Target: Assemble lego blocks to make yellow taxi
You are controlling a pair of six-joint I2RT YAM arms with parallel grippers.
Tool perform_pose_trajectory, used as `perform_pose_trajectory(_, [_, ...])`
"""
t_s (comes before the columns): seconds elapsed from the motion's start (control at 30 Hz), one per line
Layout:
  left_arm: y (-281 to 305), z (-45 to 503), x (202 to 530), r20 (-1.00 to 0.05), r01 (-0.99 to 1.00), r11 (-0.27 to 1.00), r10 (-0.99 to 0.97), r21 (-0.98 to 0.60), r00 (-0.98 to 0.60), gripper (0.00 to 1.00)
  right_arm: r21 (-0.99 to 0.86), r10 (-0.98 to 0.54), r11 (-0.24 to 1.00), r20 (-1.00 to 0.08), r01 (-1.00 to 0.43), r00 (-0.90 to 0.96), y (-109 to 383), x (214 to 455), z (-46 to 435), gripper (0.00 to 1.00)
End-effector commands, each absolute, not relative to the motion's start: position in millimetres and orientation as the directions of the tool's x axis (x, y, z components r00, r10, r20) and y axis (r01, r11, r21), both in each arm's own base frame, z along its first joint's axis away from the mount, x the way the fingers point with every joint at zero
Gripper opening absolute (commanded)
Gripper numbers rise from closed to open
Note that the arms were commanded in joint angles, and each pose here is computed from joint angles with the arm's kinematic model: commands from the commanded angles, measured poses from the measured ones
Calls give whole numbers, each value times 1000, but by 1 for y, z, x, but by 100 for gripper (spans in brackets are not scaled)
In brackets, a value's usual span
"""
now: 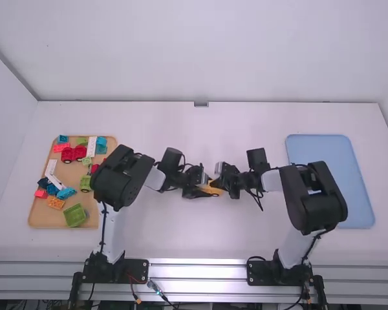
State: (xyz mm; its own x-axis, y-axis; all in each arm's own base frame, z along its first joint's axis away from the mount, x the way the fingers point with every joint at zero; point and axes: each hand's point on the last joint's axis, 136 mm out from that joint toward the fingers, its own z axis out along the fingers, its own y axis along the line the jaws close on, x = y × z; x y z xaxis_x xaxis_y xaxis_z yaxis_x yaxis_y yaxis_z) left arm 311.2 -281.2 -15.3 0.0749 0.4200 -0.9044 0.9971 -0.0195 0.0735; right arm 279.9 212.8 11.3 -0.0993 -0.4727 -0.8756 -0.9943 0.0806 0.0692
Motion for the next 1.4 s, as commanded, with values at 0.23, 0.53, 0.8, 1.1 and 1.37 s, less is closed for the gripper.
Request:
perform_pose_trajectory(0.23, [-286, -15, 311, -913, 999, -11, 405, 43, 44, 36, 231, -596, 128, -759, -964, -261, 203, 270, -50, 0])
perform_pose_trajectory(0.53, [-286, -14, 313, -914, 999, -6, 403, 43, 42, 38, 62, -538, 42, -840, -997, -75, 216, 311, 5, 0])
perform_pose_trajectory(0.8, [-282, -22, 321, -892, 998, 52, 451, 37, 9, 41, -174, -595, 145, -802, -974, 55, 192, 358, 106, 99])
perform_pose_trajectory(1.1, [-278, -19, 326, -893, 997, 67, 449, 45, 10, 99, -158, -637, 280, -768, -947, -60, 175, 371, 111, 99])
perform_pose_trajectory(1.37, [-235, 28, 339, -878, 985, 173, 468, -20, -100, 99, -204, -652, 279, -757, -938, -29, 178, 377, 113, 99])
